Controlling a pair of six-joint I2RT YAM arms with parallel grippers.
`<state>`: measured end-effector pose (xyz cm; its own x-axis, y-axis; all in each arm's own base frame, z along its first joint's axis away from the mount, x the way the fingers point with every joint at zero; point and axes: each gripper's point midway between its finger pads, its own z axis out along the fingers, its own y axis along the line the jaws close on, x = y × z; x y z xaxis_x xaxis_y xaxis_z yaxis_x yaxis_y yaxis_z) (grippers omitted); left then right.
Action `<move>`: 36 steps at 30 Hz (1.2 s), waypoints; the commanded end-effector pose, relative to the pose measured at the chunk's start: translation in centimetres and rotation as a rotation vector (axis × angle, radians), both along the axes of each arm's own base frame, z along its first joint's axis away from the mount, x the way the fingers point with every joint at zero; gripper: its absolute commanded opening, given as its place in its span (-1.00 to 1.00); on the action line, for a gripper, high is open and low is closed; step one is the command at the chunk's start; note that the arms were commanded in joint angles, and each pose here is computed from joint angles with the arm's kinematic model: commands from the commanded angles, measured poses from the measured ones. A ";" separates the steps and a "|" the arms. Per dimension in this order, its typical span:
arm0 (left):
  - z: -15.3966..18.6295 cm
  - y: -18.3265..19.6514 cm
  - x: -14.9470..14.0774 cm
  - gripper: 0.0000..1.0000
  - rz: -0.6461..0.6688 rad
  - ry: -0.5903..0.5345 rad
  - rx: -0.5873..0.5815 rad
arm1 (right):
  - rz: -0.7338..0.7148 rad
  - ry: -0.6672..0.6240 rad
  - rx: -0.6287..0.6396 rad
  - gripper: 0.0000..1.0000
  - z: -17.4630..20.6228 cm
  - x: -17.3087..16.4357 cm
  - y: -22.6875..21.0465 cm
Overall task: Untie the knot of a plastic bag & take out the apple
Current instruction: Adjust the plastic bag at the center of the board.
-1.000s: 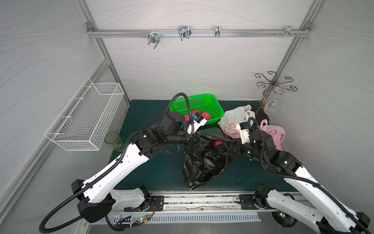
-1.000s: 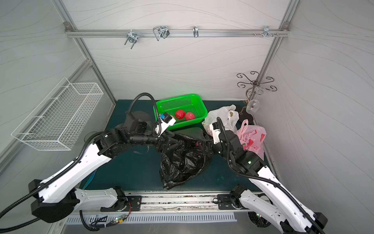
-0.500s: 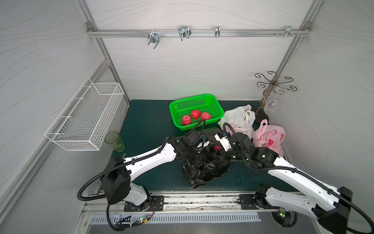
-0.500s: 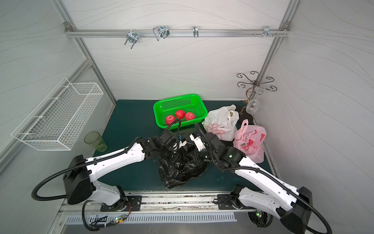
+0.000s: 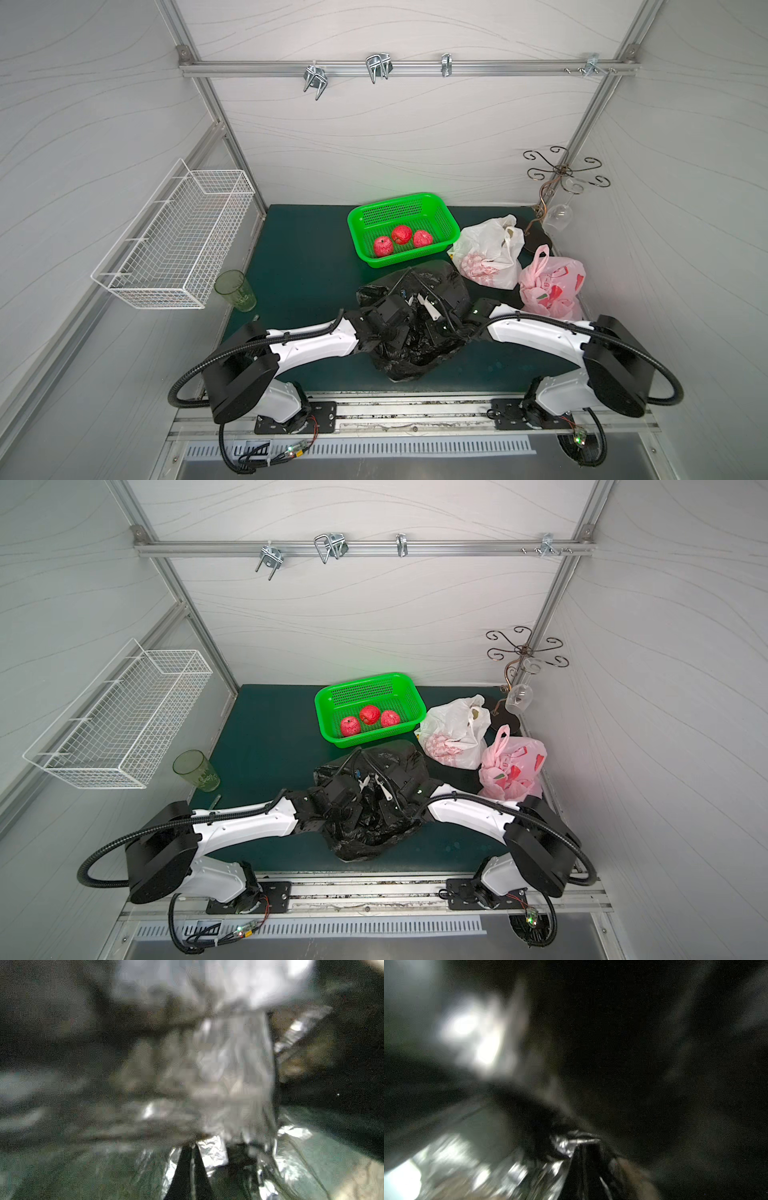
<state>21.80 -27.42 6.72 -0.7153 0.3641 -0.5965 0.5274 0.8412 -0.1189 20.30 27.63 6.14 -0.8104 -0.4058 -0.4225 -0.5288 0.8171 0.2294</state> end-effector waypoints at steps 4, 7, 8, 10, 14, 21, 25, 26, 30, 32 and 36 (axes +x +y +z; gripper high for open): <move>8.9 -3.2 0.7 -1.00 0.003 -0.373 -0.225 | -0.165 -0.170 0.065 -1.00 4.2 8.4 0.8; 8.4 -3.3 -0.4 -1.00 -0.035 -0.394 -0.262 | -0.175 -0.195 0.086 -1.00 6.2 10.4 1.2; 7.5 -3.2 -0.5 -1.00 -0.036 -0.382 -0.244 | -0.178 -0.211 0.090 -1.00 6.9 10.9 1.3; 5.7 -3.4 -0.5 -1.00 -0.045 -0.354 -0.202 | -0.187 -0.239 0.095 -1.00 8.1 11.9 1.2; 2.4 -3.4 0.3 -1.00 0.000 -0.328 -0.134 | -0.266 -0.259 0.068 -1.00 9.2 13.7 -0.7; -0.2 -3.5 0.9 -1.00 0.032 -0.301 -0.062 | -0.543 -0.340 -0.055 -1.00 10.7 15.6 -9.2; -0.1 -3.4 0.8 -1.00 0.030 -0.295 -0.050 | -0.701 -0.394 -0.117 -1.00 11.9 15.4 -14.3; -0.1 -3.3 0.8 -1.00 0.027 -0.293 -0.047 | -0.731 -0.413 -0.131 -1.00 12.3 15.2 -15.3; 0.2 -3.6 0.6 -1.00 0.014 -0.276 -0.047 | -0.747 -0.409 -0.072 -1.00 13.8 14.0 -16.2; 0.7 -4.1 0.5 -1.00 0.001 -0.270 -0.054 | -0.657 -0.361 0.044 -1.00 14.4 12.6 -14.2; 2.0 -5.0 0.6 -1.00 -0.023 -0.266 -0.053 | -0.330 -0.259 0.406 -1.00 16.0 7.5 -7.7</move>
